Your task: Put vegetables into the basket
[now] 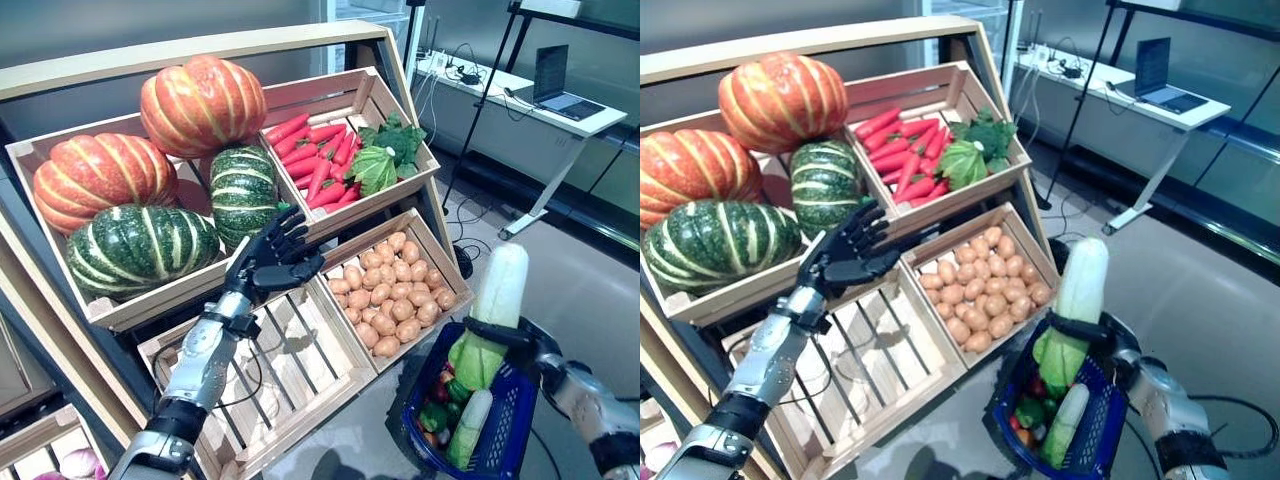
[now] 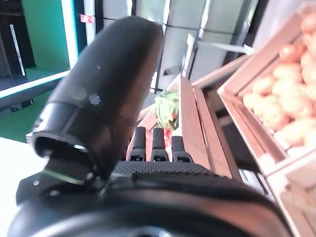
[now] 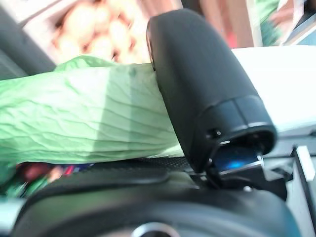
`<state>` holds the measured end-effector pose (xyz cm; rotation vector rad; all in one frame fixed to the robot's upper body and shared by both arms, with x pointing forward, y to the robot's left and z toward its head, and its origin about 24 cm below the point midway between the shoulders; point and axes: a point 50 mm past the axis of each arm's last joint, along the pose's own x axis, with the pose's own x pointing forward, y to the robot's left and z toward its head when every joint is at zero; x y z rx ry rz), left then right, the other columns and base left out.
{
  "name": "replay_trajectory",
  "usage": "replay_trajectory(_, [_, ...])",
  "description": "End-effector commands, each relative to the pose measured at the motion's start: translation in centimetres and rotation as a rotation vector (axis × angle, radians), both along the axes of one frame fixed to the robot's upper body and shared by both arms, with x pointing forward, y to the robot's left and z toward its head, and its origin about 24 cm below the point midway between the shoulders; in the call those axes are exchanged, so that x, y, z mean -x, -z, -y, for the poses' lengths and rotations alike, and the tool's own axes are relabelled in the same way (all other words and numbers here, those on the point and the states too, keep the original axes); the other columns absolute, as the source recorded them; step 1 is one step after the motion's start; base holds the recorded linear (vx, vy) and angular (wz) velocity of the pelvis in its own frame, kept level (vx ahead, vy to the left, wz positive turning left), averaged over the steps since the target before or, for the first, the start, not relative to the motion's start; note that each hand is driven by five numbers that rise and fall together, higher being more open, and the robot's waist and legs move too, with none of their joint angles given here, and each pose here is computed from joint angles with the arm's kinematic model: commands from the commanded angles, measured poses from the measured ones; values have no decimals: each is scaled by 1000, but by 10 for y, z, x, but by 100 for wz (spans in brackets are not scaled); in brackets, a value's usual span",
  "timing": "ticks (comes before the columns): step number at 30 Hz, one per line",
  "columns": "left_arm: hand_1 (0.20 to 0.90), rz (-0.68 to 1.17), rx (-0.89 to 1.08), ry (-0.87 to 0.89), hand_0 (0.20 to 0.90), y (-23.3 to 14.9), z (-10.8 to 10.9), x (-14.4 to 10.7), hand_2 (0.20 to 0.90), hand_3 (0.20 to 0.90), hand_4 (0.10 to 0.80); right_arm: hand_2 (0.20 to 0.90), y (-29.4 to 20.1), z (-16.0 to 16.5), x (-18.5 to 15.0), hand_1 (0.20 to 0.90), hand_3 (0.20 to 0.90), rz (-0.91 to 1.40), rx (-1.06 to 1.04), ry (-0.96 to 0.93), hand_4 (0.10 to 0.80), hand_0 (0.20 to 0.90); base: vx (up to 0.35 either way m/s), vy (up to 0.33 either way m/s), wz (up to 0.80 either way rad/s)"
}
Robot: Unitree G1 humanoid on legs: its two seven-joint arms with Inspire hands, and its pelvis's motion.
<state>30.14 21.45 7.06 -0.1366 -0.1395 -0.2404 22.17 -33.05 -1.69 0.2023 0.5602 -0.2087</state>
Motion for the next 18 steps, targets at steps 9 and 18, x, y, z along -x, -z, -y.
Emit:
replay_trajectory(9, [900, 183, -119, -39, 900, -49, -9, -16, 900, 900, 800, 300, -47, 26, -41, 300, 300, 277, 120, 310, 400, 300, -165, -78, -1])
replay_trajectory(18, [900, 256, -87, 63, 900, -74, 24, -31, 900, 900, 800, 300, -64, 50, -63, 300, 300, 230, 114, 451, 400, 300, -174, -17, 17])
